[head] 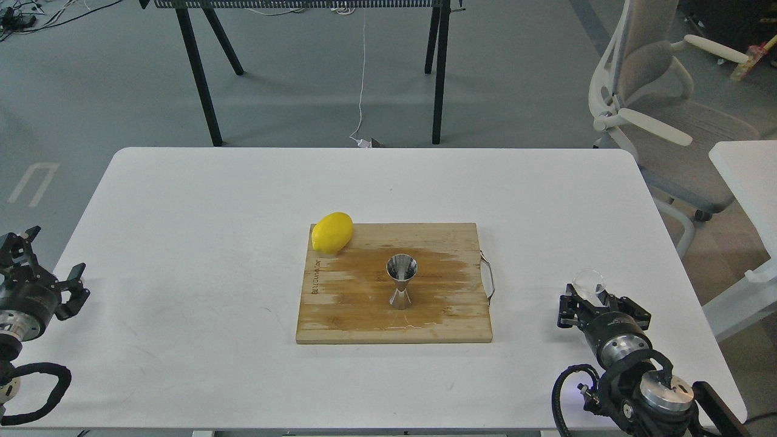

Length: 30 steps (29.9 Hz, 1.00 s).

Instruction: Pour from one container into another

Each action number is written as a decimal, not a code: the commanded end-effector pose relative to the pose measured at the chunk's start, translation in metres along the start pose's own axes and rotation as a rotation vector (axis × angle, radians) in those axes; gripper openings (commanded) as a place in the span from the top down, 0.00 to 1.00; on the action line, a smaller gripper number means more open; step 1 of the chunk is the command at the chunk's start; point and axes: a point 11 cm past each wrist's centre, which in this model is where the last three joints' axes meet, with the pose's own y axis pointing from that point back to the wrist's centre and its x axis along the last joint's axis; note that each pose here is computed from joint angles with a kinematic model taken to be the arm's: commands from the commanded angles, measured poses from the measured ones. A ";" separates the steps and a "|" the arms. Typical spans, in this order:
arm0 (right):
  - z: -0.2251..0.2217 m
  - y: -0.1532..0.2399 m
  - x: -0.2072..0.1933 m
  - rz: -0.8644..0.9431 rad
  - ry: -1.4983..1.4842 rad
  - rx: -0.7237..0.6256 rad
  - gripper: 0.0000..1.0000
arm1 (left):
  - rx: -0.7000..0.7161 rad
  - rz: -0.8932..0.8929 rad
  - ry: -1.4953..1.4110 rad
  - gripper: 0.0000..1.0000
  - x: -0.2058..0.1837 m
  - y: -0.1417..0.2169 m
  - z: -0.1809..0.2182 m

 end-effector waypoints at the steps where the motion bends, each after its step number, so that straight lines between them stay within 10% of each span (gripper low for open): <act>1: 0.000 0.000 0.000 0.000 0.000 0.000 0.02 | 0.000 0.000 0.000 0.00 0.000 0.000 0.000; 30: 0.002 0.001 -0.002 -0.008 0.001 -0.006 0.02 | 0.001 0.001 0.000 0.00 0.000 0.000 -0.001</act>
